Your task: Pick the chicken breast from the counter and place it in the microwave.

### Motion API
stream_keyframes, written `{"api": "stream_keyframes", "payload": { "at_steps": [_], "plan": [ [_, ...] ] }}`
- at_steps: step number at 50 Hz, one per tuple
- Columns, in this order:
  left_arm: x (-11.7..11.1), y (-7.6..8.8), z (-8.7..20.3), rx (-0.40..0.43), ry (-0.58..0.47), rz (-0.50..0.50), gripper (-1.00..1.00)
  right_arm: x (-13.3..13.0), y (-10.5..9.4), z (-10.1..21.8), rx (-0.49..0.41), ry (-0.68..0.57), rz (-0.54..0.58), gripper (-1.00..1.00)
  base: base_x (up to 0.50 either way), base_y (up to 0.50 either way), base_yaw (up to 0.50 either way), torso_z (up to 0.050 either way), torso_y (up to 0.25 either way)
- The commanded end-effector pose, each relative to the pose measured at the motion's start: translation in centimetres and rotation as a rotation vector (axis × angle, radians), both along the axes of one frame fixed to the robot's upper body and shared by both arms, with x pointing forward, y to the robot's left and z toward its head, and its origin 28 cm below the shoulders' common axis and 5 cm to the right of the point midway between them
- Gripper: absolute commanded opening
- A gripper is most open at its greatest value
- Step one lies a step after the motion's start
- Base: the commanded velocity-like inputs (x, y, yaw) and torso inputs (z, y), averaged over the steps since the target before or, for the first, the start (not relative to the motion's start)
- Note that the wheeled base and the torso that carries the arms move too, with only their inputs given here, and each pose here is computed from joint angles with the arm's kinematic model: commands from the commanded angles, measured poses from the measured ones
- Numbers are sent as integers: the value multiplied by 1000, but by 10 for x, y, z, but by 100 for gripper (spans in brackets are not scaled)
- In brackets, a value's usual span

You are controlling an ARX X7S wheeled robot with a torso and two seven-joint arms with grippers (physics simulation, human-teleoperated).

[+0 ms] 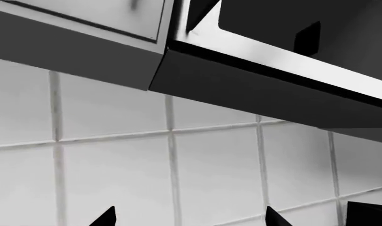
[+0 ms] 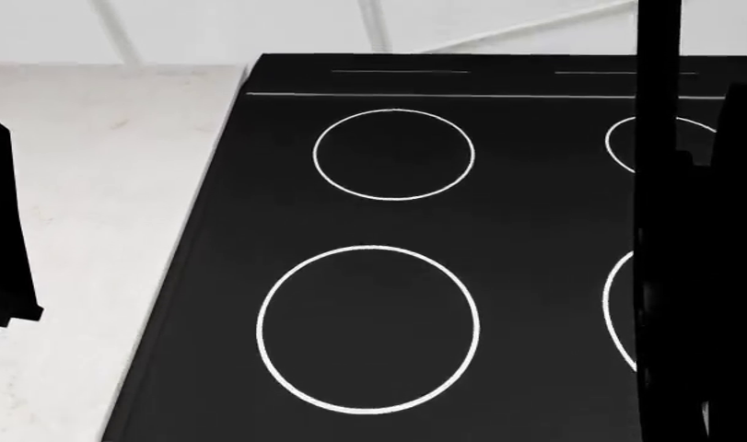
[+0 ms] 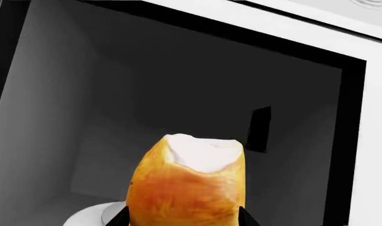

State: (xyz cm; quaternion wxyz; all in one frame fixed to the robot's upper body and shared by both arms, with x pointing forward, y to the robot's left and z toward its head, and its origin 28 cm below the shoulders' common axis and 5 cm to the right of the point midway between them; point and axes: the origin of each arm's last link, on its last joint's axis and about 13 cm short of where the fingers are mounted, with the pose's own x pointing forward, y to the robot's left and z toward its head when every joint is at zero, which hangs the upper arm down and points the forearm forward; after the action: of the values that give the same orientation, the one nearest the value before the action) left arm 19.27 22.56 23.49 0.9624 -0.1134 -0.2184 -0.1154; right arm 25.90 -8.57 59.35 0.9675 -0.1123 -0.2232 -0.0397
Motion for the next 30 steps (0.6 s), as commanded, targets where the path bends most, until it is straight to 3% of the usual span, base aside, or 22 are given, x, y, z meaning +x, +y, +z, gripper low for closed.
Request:
{"api": "stream_keyframes", "payload": {
  "at_steps": [1,27,30],
  "plan": [
    [0,0,-2,-4,1,-2,100,-2,1,2,-23,-13,-2,-100,500,0,0,0,0],
    [-7,1,0,-6,5,8,100,6,-1,-2,-7,22,-10,-100,500,0,0,0,1],
    [-7,1,0,-6,5,9,100,11,-3,-4,2,35,-25,-100,0,0,0,0,4]
  ]
}}
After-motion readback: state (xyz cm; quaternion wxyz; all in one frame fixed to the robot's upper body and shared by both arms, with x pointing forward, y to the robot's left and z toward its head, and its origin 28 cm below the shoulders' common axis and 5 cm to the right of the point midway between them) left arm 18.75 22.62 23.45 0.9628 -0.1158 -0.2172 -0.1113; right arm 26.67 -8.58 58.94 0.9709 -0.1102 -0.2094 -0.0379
